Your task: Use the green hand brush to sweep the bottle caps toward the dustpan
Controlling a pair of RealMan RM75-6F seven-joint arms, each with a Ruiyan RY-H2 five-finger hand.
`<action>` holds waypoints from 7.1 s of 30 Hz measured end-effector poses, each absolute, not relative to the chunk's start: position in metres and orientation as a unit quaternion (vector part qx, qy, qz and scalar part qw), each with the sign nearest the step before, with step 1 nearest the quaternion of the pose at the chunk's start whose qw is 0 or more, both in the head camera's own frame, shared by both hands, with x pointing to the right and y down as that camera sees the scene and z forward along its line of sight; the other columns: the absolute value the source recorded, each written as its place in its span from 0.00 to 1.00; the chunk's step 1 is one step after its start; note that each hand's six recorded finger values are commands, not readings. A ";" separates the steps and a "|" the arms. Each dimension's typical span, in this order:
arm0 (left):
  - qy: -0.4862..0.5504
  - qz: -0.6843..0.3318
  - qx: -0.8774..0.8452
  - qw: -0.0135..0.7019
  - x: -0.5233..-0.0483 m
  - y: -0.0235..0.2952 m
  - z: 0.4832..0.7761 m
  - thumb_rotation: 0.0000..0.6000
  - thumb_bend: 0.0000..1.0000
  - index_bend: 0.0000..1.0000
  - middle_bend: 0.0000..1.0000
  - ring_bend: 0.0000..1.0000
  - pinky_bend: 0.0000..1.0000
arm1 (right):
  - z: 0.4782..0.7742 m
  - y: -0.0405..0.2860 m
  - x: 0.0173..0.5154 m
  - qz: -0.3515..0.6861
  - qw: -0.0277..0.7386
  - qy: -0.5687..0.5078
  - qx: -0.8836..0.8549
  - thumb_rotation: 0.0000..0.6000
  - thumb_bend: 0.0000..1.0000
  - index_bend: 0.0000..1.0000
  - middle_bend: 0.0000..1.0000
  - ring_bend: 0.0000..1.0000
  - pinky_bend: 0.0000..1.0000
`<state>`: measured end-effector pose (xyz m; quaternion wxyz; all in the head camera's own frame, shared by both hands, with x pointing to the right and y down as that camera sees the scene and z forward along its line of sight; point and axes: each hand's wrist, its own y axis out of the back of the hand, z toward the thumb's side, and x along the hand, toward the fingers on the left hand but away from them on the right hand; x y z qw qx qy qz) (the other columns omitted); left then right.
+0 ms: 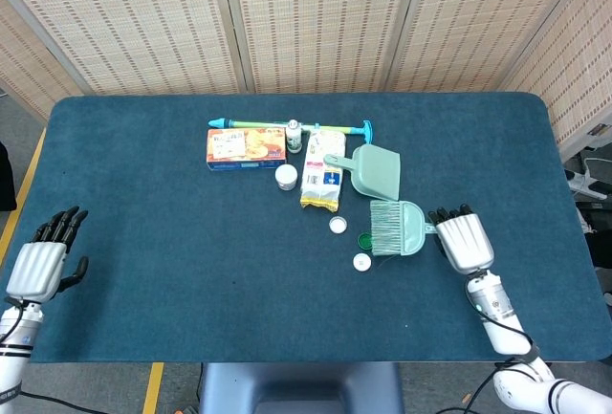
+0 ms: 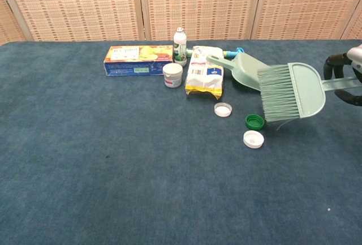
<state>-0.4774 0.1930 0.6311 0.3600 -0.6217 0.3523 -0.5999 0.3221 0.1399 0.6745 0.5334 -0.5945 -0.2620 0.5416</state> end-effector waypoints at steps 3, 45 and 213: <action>0.353 -0.599 -0.622 0.360 -0.477 0.192 0.631 1.00 0.46 0.00 0.00 0.05 0.17 | 0.668 0.137 0.313 0.526 0.532 -0.268 -0.607 1.00 0.41 1.00 0.89 0.61 0.47; 0.347 -0.595 -0.630 0.358 -0.474 0.195 0.633 1.00 0.46 0.00 0.00 0.05 0.17 | 0.630 0.112 0.153 0.476 0.676 0.067 -0.559 1.00 0.41 1.00 0.89 0.61 0.50; 0.334 -0.614 -0.625 0.348 -0.478 0.193 0.646 1.00 0.46 0.00 0.00 0.05 0.17 | 0.646 0.057 0.184 0.636 0.610 0.088 -0.464 1.00 0.40 1.00 0.89 0.61 0.52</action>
